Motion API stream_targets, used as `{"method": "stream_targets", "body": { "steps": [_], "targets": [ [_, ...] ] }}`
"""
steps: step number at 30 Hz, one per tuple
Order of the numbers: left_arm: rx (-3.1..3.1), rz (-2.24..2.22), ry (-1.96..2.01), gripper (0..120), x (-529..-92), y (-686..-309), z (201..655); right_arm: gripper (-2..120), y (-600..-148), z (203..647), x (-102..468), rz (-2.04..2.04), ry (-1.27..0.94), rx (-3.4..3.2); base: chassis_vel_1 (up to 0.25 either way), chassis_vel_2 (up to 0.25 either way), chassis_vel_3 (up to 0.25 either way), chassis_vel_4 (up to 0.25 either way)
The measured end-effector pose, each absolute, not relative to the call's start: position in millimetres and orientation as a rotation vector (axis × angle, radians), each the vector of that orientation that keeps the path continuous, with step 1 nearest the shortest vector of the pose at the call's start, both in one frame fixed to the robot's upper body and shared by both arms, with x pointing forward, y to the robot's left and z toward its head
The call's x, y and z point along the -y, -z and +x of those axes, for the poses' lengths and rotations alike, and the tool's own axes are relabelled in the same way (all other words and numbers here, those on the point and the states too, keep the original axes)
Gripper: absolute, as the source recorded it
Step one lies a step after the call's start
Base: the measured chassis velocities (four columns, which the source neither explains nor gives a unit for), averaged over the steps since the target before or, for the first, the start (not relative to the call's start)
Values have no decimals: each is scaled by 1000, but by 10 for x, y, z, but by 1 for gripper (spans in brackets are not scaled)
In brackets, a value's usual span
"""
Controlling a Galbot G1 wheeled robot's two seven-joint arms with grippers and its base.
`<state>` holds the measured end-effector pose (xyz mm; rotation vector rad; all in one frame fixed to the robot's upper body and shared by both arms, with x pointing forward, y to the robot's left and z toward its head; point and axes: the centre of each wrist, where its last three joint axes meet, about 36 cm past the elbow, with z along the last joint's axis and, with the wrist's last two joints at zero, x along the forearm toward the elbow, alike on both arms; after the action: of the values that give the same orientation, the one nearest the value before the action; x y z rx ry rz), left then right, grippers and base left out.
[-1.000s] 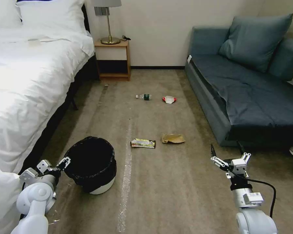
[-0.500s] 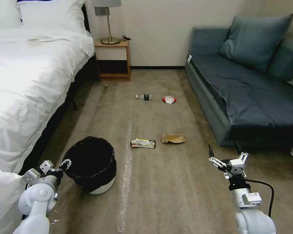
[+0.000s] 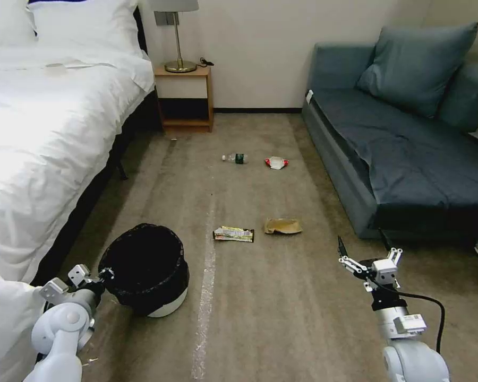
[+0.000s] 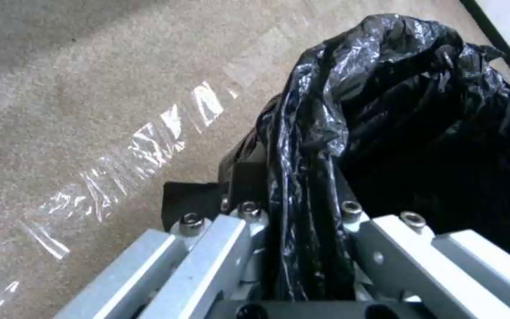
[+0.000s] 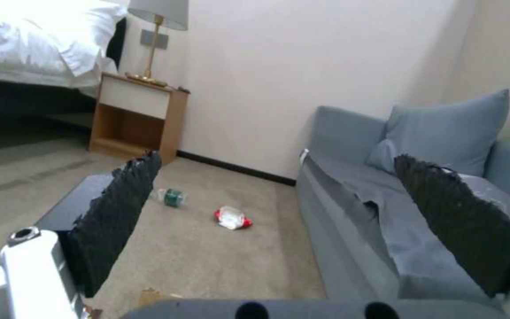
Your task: Pick up the trash bin, then pick up the garbage on the floor and place it into the trash bin.
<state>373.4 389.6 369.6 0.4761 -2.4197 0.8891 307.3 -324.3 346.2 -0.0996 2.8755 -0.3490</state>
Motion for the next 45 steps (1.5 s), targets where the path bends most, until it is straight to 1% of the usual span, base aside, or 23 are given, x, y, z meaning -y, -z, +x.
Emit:
{"method": "stream_targets", "body": {
  "steps": [6, 11, 13, 16, 19, 20, 21, 23, 31, 36, 45],
  "targets": [
    [2450, 469, -858, 6, -3883, -3703, 3669, 100, -3451, 3075, 3235, -104, 344, -2876, 0, 0, 0, 0],
    [2539, 465, -788, 6, -3868, -3806, 3601, 100, -3451, 3085, 3229, -98, 347, -2873, 0, 0, 0, 0],
    [2574, 458, -754, 6, -3851, -3873, 3569, 100, -3458, 3100, 3227, -90, 351, -2867, 0, 0, 0, 0],
    [2653, 433, -685, 6, -3768, -4125, 3491, 100, -3487, 3138, 3244, -81, 364, -2860, 0, 0, 0, 0],
    [2671, 426, -663, 6, -3737, -4208, 3467, 100, -3498, 3153, 3247, -76, 366, -2860, 0, 0, 0, 0],
    [2691, 414, -629, 6, -3682, -4334, 3430, 100, -3519, 3185, 3252, -60, 367, -2858, 0, 0, 0, 0],
    [2691, 414, -629, 6, -3682, -4334, 3430, 100, -3519, 3185, 3252, -60, 367, -2858, 0, 0, 0, 0],
    [2719, 401, -567, 6, -3614, -4483, 3384, 100, -3534, 3226, 3263, -35, 364, -2860, 0, 0, 0, 0],
    [2791, 412, -411, 6, -3474, -4660, 3324, 100, -3462, 3313, 3293, -7, 347, -2871, 0, 0, 0, 0],
    [2806, 412, -389, 6, -3411, -4733, 3296, 100, -3401, 3362, 3324, -23, 320, -2876, 0, 0, 0, 0],
    [2818, 435, -249, 5, -3379, -4679, 3294, 100, -3218, 3389, 3416, -55, 286, -2887, 0, 0, 0, 0]
  ]
}}
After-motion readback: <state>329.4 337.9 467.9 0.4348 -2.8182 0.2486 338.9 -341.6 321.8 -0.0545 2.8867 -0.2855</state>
